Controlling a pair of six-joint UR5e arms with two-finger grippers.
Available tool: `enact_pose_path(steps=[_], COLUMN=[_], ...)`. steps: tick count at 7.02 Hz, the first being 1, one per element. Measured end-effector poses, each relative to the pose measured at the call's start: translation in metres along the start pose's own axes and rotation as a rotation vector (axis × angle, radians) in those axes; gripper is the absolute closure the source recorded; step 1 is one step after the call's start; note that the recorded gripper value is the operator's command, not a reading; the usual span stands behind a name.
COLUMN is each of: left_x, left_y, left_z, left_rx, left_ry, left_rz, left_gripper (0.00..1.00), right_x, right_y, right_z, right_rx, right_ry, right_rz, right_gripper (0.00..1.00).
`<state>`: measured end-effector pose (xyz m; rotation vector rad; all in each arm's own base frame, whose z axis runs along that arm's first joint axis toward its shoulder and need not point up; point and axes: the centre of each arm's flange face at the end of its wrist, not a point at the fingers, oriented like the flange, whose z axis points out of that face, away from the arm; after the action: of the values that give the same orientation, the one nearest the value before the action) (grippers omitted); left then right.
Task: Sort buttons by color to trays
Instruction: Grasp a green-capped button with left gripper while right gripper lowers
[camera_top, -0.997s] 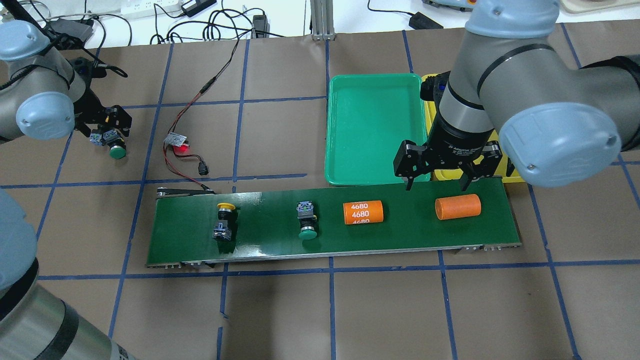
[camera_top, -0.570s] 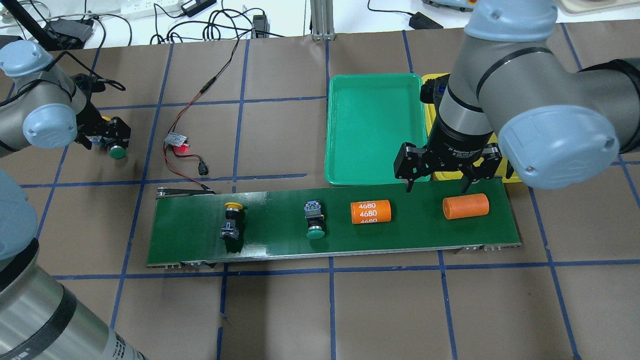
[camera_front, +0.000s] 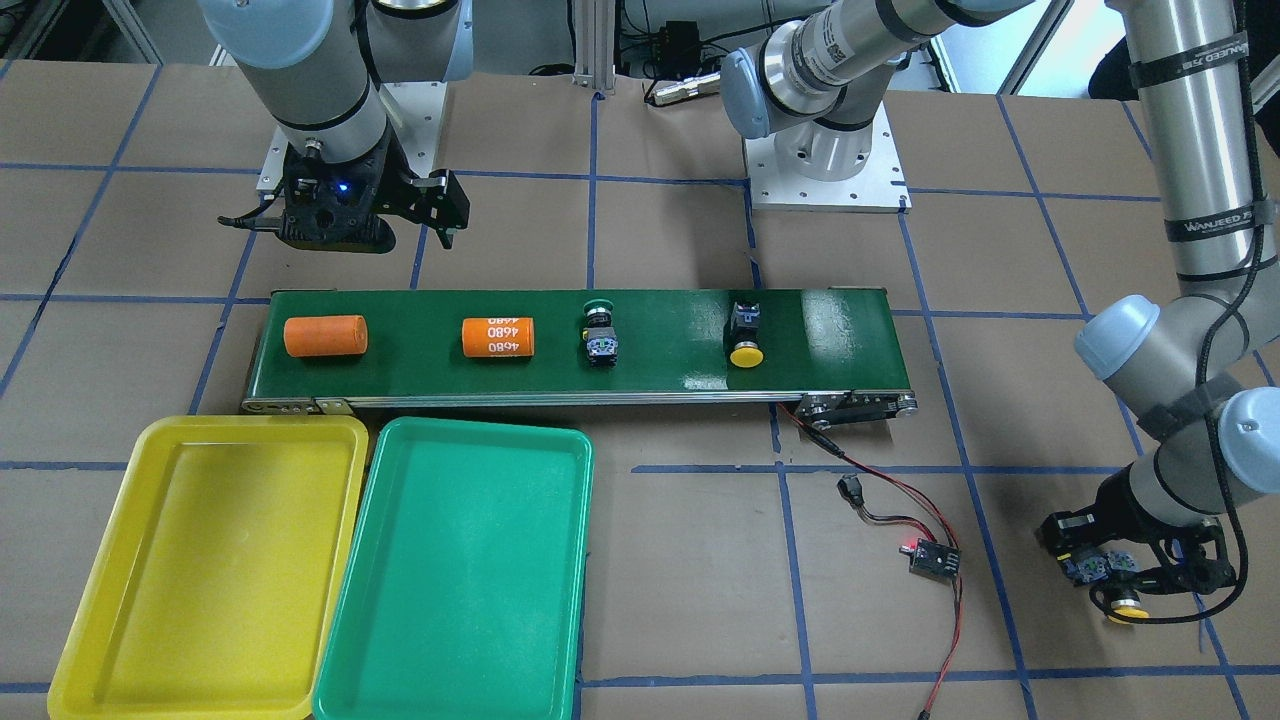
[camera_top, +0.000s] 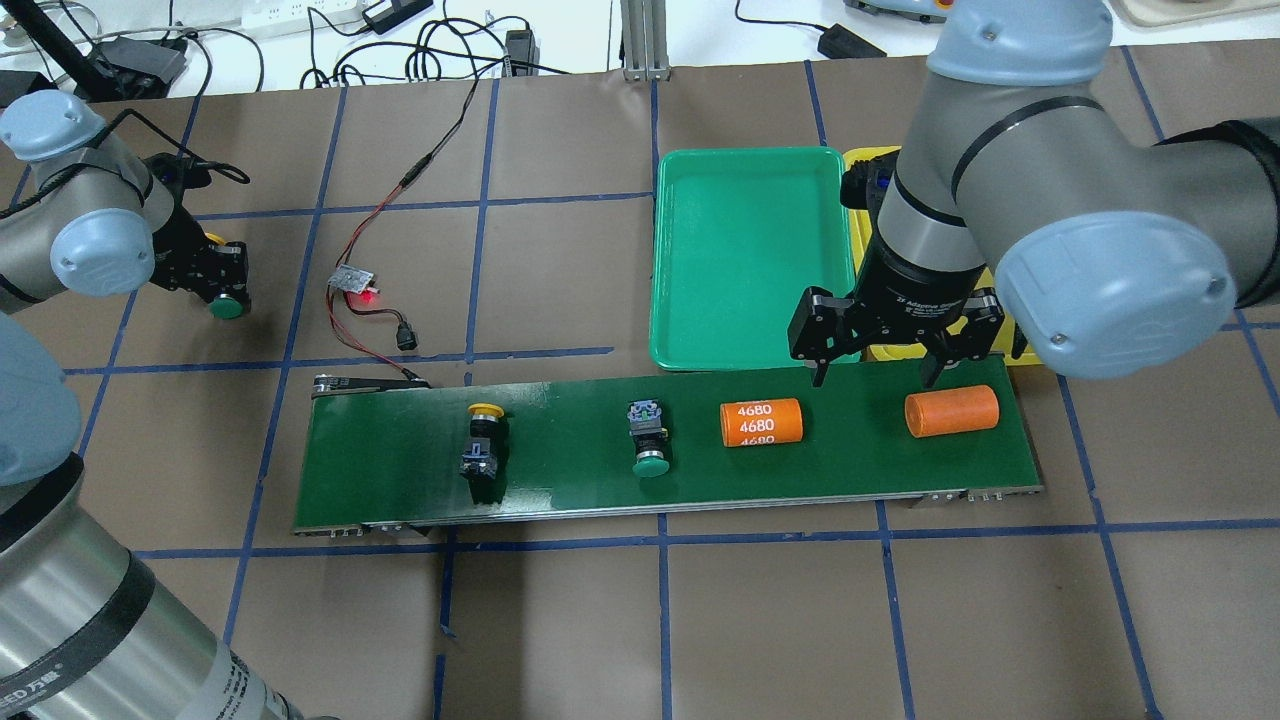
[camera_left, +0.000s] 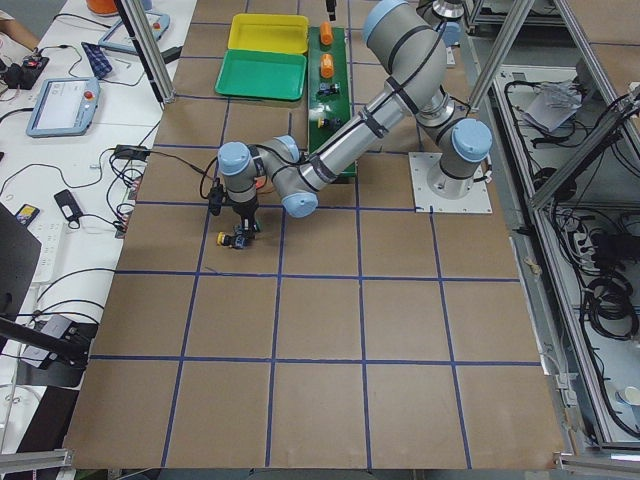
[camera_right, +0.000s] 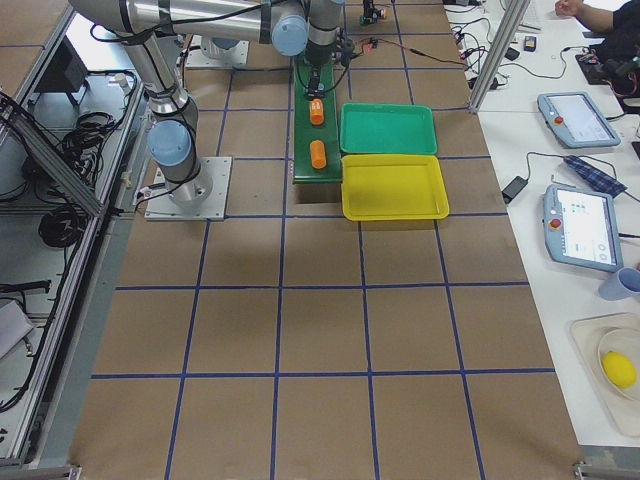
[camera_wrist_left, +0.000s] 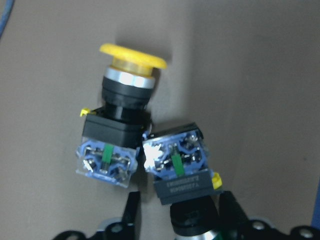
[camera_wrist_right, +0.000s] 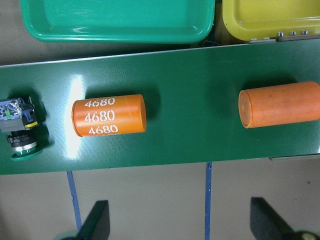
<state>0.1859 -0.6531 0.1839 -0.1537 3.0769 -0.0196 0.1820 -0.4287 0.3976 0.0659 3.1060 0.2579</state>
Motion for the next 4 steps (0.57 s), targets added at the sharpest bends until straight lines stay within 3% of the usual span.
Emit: enact_pose_path(steps=[2,4], left_x=[0.011,0.054], left_y=[0.006,0.038], left_z=[-0.021,-0.082], left_rx=[-0.018,-0.06], left_ry=[0.014,0.042], left_rz=[0.004,0.025], left_gripper=[1.0,1.0], right_x=[0.0,-0.004], right_y=[0.001,-0.003], right_z=[0.005,0.004], right_rx=[-0.009,0.02], right_ry=[-0.003,-0.012], right_rz=[0.001,-0.004], right_gripper=[0.0,0.0])
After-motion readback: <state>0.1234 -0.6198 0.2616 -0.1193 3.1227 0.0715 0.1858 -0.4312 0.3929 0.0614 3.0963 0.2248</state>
